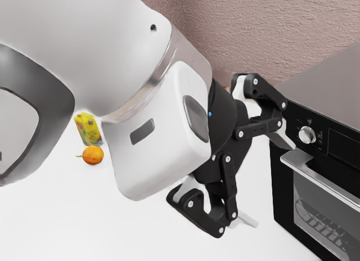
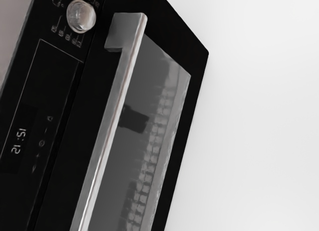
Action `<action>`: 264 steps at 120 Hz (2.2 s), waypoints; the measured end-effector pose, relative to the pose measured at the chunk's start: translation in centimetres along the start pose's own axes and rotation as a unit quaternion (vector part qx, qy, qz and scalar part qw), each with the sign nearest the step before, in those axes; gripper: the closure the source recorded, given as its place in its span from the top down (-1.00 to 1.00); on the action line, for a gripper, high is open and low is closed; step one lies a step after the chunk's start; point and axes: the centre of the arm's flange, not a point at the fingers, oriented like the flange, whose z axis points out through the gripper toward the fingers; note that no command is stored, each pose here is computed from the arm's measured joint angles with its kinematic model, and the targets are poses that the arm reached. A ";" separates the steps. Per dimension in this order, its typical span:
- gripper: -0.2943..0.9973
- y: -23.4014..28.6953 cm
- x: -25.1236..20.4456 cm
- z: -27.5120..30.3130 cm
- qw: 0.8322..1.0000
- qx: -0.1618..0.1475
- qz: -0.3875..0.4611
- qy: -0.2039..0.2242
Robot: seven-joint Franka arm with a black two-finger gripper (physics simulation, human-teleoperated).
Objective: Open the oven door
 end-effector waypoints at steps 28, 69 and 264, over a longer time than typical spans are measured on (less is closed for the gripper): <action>0.54 -0.8 2.6 4.1 0.992 -0.011 0.123 0.021; 0.54 -1.8 3.2 7.8 0.975 -0.019 0.221 0.034; 0.55 -3.0 0.4 20.9 0.957 -0.054 0.283 0.024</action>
